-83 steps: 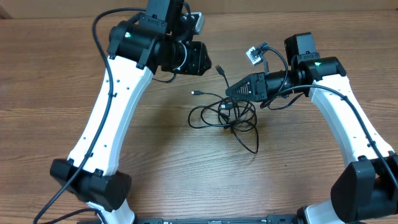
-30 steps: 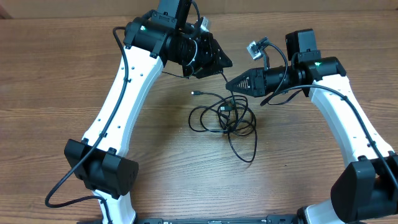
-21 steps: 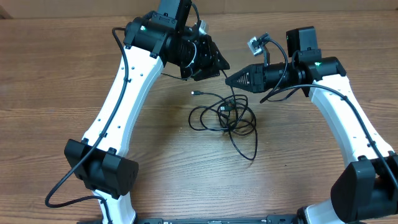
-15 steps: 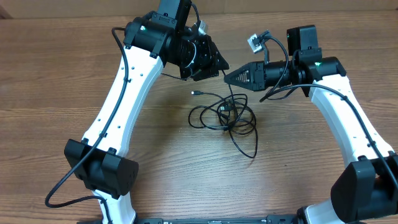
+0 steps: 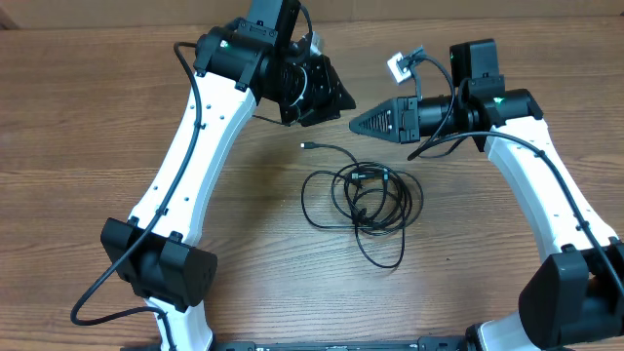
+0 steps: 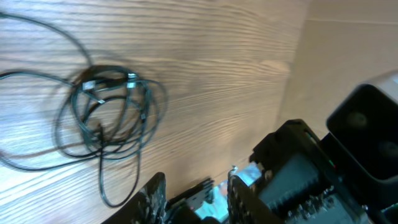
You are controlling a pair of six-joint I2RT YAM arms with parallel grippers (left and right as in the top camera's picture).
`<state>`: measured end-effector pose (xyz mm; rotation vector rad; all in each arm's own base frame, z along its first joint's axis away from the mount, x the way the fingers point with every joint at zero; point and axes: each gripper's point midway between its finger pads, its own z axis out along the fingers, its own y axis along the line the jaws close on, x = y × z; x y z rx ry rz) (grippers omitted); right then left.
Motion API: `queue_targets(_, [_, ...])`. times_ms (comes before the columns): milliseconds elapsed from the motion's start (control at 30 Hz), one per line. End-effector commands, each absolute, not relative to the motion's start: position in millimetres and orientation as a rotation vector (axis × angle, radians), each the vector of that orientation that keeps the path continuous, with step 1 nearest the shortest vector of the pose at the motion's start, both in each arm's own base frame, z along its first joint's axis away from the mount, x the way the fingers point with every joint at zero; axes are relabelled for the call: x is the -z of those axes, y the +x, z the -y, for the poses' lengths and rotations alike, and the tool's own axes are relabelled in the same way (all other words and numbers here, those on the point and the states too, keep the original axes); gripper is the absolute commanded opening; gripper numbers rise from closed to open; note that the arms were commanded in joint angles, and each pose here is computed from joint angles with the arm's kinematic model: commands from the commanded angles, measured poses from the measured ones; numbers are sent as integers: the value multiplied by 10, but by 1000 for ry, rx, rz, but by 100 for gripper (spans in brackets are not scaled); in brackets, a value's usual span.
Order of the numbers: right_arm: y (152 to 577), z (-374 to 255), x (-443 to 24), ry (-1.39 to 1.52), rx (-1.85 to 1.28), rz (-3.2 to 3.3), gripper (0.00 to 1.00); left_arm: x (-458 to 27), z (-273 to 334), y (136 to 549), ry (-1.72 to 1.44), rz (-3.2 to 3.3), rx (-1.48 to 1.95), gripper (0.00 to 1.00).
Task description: Untangle cables
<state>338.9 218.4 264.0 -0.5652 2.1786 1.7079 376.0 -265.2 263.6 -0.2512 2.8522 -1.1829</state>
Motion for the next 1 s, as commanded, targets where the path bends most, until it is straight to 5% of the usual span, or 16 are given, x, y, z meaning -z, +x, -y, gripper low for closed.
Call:
queue_targets(0, [3495,-1989,-2244,-422,-1388,-2428,14,-2427,2451,3808,-238,-2892,969,34])
queue_targets(167, [3511,-1259,-1529,-69,-682,-2839,22,-2240,2156,3776,-200,-2942,685,45])
queue_targets(333, [3343,-617,-1311,276,-169,-2976,38,-2189,2145,3696,45,-2951,607,56])
queue_targets(600, [3243,-329,-1476,425,-122,-2975,48,-1702,2245,3485,210,-3033,427,67])
queue_targets(767, [3205,-135,-1723,501,-135,-2929,75,-1260,2360,3365,266,-3070,415,68])
queue_targets(967, [3120,-110,-1785,500,-201,-2943,77,-816,2459,3304,348,-3048,423,68])
